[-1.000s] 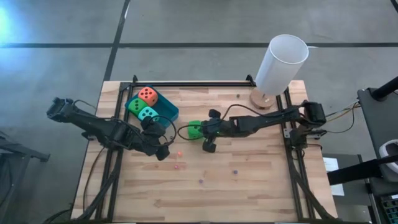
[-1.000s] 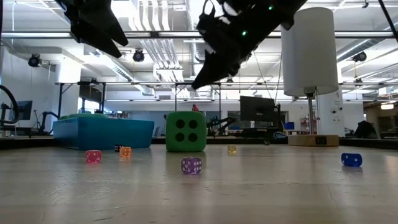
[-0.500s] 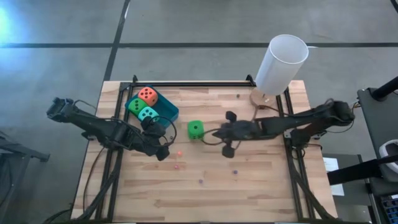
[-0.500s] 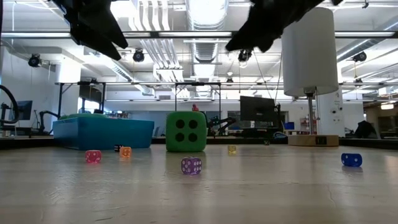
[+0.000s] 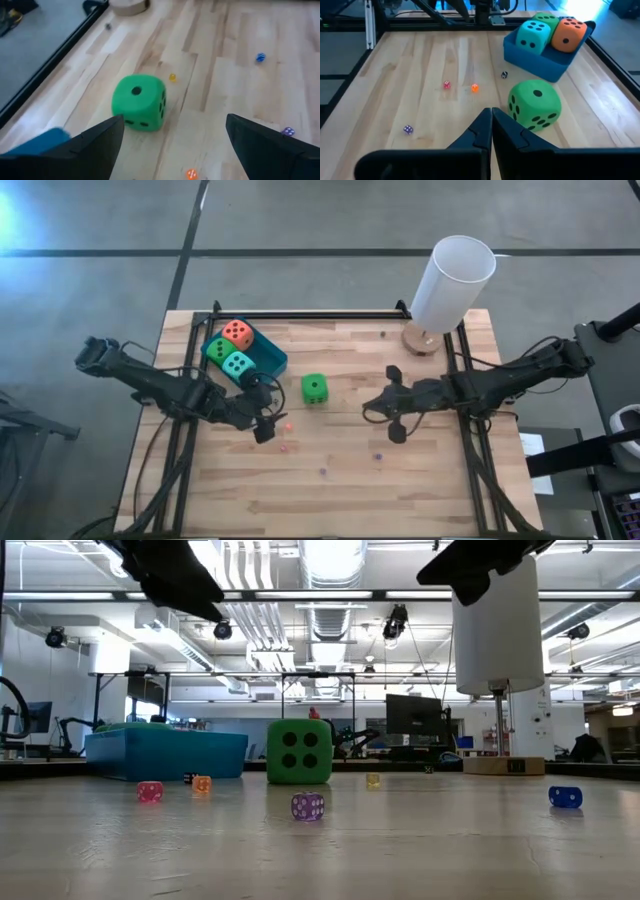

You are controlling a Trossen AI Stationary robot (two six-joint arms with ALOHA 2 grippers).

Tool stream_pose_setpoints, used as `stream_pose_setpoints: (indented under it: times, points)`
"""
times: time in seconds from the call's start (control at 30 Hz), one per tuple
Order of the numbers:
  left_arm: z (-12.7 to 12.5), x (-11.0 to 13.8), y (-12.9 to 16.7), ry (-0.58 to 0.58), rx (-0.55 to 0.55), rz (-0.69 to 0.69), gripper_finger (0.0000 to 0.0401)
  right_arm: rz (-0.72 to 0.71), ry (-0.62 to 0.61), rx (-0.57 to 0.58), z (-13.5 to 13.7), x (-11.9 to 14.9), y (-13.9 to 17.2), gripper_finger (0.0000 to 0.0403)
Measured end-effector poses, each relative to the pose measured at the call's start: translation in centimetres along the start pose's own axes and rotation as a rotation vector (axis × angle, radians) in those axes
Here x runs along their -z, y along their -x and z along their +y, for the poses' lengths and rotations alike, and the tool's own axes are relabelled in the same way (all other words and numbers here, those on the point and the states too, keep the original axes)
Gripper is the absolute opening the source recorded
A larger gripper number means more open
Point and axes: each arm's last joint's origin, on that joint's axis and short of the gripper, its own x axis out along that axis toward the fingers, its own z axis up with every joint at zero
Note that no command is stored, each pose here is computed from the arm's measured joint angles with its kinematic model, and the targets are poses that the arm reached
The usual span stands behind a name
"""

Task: Pick & Place Dice
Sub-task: Put the big green dice into the blue bin

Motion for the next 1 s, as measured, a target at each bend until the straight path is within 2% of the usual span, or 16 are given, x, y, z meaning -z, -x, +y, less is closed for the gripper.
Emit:
stream_pose_setpoints:
  times: [0.47,0.63,0.77,1.0]
  points:
    - [-0.1,0.2,-0.7,-0.021,0.016,0.007,0.0377,0.007,0.003,-0.001,0.0,0.3,-0.1,0.0008]
    - [-0.3,-0.1,-1.9,-0.039,0.005,-0.003,0.0385,0.009,0.003,-0.001,0.0,0.2,-0.2,0.0008]
    - [-0.1,-0.5,-3.4,-0.072,0.051,-0.002,0.0392,0.01,0.004,-0.001,0.0,0.2,-0.2,0.0008]
    - [1.4,-0.6,-5.9,-0.034,0.05,0.045,0.04,0.01,0.004,0.0,0.0,0.2,-0.2,0.0008]
